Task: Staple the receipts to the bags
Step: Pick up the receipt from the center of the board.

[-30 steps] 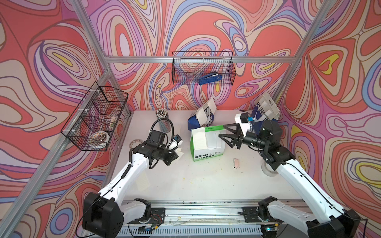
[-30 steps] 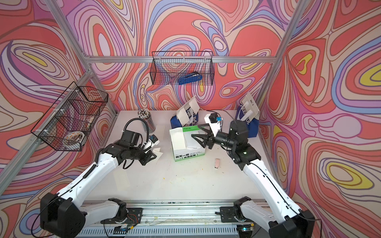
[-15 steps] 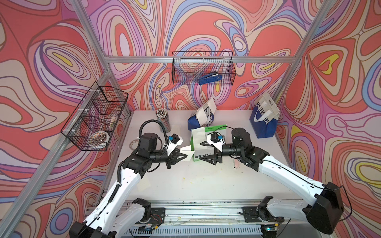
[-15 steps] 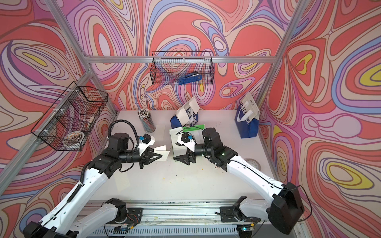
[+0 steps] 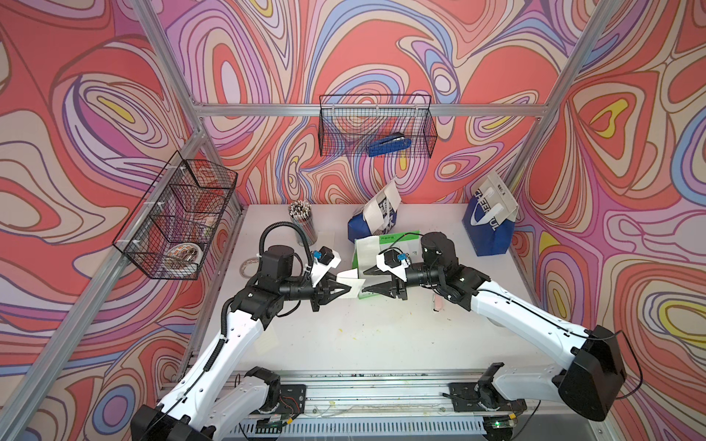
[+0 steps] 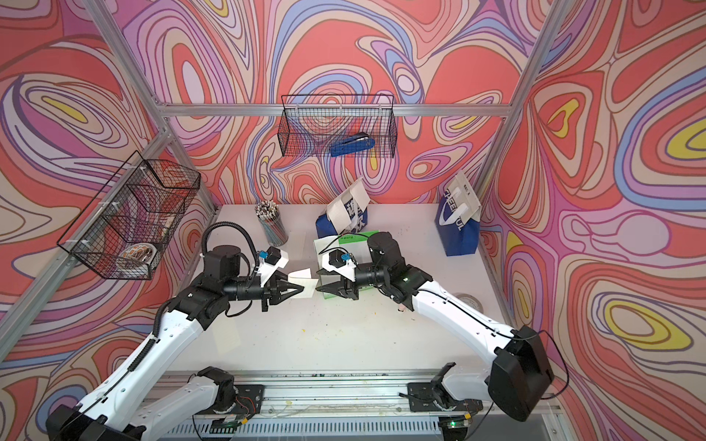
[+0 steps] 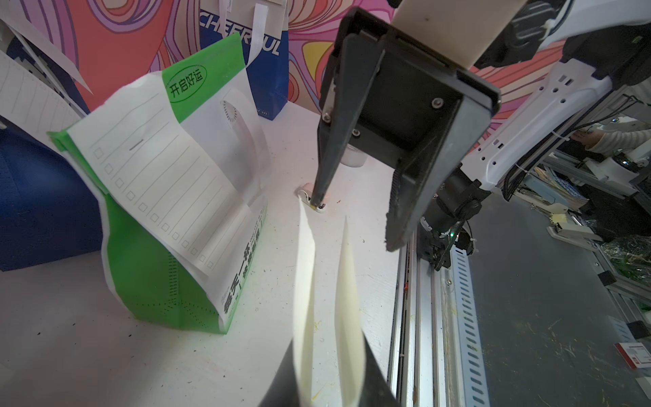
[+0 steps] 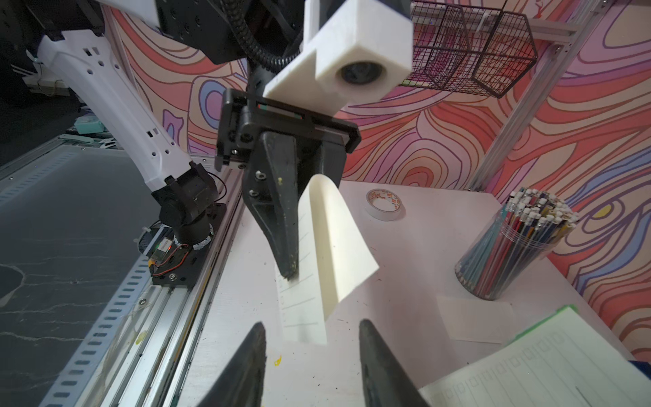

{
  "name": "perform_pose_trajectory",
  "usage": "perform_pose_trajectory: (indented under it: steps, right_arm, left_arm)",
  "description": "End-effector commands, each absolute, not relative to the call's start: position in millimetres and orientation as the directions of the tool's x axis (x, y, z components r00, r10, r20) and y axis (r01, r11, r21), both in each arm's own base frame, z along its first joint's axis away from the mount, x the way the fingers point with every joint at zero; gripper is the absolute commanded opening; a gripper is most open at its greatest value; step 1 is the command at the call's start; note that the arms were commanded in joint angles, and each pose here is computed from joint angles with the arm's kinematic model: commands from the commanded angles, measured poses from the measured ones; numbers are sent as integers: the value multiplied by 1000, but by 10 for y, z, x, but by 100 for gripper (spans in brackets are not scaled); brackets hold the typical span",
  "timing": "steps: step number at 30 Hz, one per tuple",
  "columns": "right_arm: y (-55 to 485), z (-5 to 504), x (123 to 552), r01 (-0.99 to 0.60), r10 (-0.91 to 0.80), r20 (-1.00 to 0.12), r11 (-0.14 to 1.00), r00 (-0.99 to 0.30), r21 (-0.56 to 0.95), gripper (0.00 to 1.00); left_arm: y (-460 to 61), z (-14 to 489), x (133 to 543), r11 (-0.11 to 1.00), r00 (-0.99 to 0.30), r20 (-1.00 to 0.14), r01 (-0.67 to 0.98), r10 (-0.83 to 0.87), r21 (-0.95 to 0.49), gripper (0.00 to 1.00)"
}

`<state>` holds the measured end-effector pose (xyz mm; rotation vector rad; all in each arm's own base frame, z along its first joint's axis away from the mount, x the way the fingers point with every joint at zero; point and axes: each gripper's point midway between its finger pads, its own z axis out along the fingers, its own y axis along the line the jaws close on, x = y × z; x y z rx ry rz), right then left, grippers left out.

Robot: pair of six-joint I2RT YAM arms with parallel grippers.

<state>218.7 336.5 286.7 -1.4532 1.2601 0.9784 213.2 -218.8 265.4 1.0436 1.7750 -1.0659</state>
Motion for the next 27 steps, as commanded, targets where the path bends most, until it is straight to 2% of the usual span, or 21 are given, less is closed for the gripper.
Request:
perform_pose_trajectory:
  steps: [1,5,8,11,12,15,16,17,21,23,24,27]
  right_arm:
    - [3482,2852,2146,-992,-226,-966,-60,125,-114,37]
    - [3541,2796,2150,-994,-239,-966,-62,101,-89,31]
    - [3562,2793,2135,-995,-237,-967,-65,92,-78,22]
    - [3573,2878,2125,-994,-212,-973,-64,95,-83,2]
    - [3570,2915,2120,-994,-200,-975,-62,98,-87,0]
    - [3535,2980,2109,-992,-186,-975,-45,123,-117,0]
    - [3506,3005,2109,-989,-185,-972,-30,147,-144,0]
    - [3474,3022,2118,-985,-188,-967,-9,173,-174,0]
    - [3286,3336,2091,-932,-128,-933,102,335,-349,0]
    - [3194,3554,2072,-898,-72,-914,172,399,-406,0]
    - [3153,3656,2065,-883,-44,-905,206,423,-423,0]
    - [3073,3897,2029,-868,38,-895,266,445,-420,0]
  left_arm:
    - [-2240,2682,2112,274,-325,-918,926,229,-260,20]
    - [-2251,2696,2112,268,-325,-920,927,221,-263,20]
    - [-2259,2707,2107,265,-324,-921,927,215,-265,20]
    - [-2255,2693,2120,274,-328,-920,924,214,-266,26]
    - [-2254,2682,2128,279,-332,-919,922,214,-268,33]
    - [-2231,2744,2160,313,-336,-920,912,199,-266,72]
    - [-2207,2793,2178,339,-340,-922,903,187,-264,91]
    - [-2190,2897,2208,360,-307,-937,904,165,-232,100]
    - [-2011,3150,2234,485,-211,-975,861,75,-150,100]
    - [-1917,3301,2272,546,-179,-983,821,-31,-166,100]
    - [-1888,3372,2276,547,-172,-981,814,-94,-195,100]
    - [-1983,3623,2228,404,-206,-939,862,-276,-307,100]
